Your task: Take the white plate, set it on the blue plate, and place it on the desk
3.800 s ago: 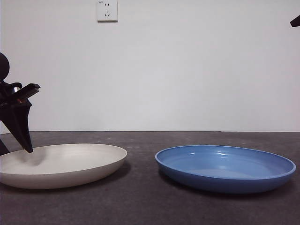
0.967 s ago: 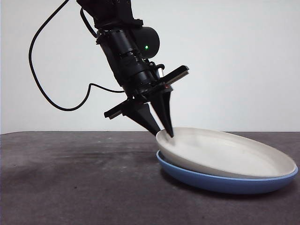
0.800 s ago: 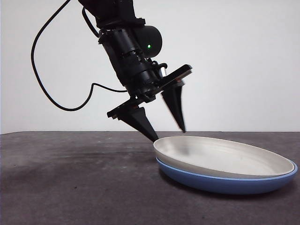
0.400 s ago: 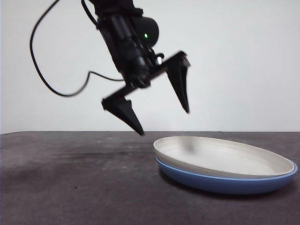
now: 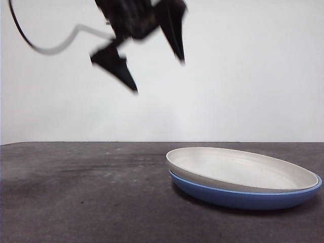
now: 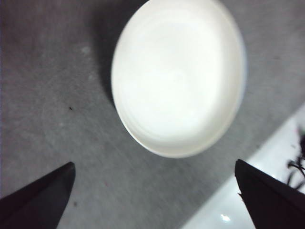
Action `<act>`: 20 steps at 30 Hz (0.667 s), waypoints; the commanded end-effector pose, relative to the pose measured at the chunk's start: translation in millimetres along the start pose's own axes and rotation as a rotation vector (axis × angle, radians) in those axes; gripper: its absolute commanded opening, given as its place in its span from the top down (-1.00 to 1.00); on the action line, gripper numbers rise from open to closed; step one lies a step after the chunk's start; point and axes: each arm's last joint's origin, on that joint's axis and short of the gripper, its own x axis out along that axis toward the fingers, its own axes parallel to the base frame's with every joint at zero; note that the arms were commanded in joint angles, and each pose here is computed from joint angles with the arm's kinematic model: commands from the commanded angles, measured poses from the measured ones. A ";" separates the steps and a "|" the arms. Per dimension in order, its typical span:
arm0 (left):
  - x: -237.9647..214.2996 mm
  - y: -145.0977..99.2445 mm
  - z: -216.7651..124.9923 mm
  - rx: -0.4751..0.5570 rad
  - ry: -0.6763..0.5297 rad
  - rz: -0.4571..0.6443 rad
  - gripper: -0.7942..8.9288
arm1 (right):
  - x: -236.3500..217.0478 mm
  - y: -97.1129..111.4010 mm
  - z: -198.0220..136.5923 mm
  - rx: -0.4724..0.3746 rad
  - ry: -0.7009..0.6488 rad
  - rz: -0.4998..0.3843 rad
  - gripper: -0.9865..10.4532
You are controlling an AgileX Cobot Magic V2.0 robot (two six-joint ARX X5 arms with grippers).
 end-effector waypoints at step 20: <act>-221.9 -78.0 -210.3 0.341 -0.581 0.117 -0.32 | 49.2 -13.3 31.3 0.144 0.207 -0.022 -0.16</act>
